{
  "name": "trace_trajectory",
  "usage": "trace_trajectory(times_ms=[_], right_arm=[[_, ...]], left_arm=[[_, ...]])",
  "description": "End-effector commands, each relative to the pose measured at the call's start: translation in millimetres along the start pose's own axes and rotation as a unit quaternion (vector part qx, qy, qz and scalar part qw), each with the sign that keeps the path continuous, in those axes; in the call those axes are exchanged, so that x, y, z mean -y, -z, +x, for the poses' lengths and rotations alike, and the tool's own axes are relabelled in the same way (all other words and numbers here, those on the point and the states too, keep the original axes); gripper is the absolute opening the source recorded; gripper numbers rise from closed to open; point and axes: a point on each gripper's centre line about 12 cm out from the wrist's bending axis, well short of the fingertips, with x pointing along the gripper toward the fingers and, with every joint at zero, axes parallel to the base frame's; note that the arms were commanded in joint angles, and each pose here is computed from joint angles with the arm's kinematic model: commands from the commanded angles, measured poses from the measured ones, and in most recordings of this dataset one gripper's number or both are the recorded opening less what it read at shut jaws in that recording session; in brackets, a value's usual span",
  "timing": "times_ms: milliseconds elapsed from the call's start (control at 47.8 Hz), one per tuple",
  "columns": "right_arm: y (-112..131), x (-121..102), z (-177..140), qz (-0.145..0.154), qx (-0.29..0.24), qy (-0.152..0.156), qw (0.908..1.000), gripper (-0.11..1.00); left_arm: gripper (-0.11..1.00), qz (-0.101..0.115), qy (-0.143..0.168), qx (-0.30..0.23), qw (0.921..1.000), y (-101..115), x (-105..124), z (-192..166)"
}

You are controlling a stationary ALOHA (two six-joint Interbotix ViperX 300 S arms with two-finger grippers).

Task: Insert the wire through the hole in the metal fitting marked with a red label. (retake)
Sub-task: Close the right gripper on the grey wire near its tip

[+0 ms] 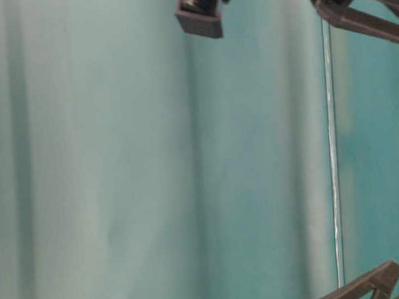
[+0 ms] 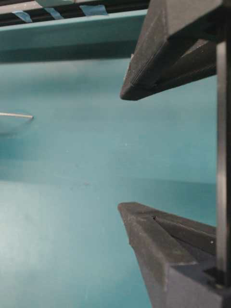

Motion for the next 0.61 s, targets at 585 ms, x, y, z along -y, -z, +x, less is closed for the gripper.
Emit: trace_trajectory(times_ms=[585], right_arm=[[-7.0, 1.2, 5.3, 0.018, 0.009, 0.001, 0.9998, 0.81]], left_arm=[[0.84, -0.004, -0.005, 0.013, 0.9999, -6.4, -3.3, -0.2]])
